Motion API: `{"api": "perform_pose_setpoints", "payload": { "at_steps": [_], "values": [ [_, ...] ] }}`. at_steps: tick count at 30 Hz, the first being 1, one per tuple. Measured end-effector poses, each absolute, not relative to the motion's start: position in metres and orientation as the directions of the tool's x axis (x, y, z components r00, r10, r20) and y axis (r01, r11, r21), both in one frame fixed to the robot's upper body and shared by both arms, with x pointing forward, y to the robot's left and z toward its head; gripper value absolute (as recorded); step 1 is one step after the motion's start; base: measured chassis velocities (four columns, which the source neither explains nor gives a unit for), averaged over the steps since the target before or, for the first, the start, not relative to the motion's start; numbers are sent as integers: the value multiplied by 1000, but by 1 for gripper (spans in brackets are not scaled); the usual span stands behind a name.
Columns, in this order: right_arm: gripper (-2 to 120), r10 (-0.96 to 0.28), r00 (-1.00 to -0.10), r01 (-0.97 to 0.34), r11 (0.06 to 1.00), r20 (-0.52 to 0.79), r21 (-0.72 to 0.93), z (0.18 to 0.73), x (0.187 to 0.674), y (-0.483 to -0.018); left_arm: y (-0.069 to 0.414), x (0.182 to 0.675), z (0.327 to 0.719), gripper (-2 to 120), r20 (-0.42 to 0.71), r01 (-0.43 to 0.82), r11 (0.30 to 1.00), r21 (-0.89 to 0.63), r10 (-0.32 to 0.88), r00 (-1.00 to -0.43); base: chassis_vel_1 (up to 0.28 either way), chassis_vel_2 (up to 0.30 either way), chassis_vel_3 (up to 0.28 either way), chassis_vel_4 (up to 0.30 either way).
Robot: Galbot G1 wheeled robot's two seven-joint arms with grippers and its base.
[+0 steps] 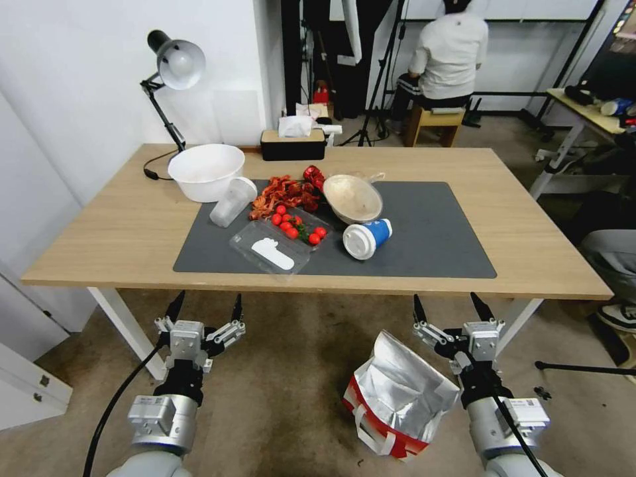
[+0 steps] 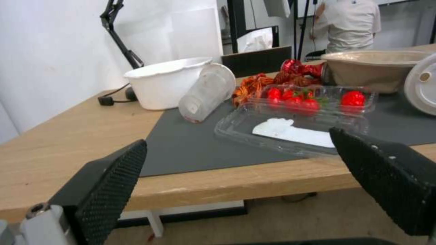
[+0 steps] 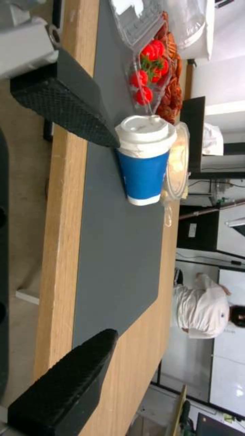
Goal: Pick up the food delivery bag from the floor and place it on the table.
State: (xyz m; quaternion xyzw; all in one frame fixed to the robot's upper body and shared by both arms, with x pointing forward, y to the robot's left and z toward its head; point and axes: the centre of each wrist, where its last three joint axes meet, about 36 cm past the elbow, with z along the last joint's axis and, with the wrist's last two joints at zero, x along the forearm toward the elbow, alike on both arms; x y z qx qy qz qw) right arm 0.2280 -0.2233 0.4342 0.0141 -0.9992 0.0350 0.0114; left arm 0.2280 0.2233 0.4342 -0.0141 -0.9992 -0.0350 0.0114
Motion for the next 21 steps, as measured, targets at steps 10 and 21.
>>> {"api": "perform_pose_setpoints", "payload": {
  "at_steps": [10,21],
  "values": [
    [100,-27,-999,-29,997,24,-70,434,228,-223,223,228,434,100,24,29,997,70,27,-999,0,0,0,0],
    [100,-64,-991,-64,998,121,0,466,212,-217,186,223,470,100,98,-42,987,-153,-28,-995,0,0,0,0]
  ]
}}
